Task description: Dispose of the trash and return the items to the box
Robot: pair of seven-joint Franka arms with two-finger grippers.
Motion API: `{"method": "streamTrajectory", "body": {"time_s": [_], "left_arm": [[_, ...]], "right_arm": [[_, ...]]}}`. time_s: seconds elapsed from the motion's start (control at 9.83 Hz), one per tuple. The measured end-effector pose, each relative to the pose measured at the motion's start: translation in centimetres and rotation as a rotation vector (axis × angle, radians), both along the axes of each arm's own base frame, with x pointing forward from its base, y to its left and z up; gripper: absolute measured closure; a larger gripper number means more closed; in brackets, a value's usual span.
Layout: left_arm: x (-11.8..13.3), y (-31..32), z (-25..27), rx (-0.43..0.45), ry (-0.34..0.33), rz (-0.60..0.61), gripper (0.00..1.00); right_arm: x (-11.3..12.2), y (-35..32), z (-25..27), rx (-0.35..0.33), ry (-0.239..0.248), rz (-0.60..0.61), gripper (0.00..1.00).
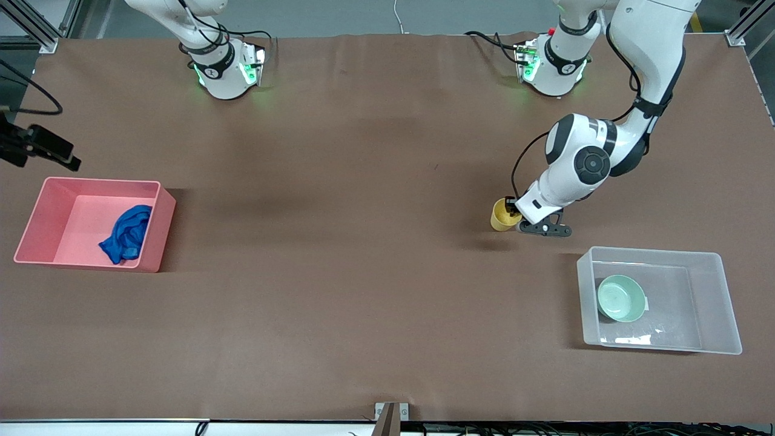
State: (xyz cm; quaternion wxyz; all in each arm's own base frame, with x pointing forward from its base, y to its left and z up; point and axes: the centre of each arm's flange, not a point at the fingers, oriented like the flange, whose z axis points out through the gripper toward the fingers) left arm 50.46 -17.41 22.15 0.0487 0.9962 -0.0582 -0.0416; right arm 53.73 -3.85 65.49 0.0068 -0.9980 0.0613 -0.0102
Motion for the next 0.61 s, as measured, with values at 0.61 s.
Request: {"method": "streamTrajectory", "body": {"time_s": [0.61], "left_arm": [[4.4, 2.1, 8.8, 0.003, -0.109, 0.037, 0.97]], "right_arm": [[-1.7, -0.2, 2.9, -0.026, -0.036, 0.015, 0.0]]}}
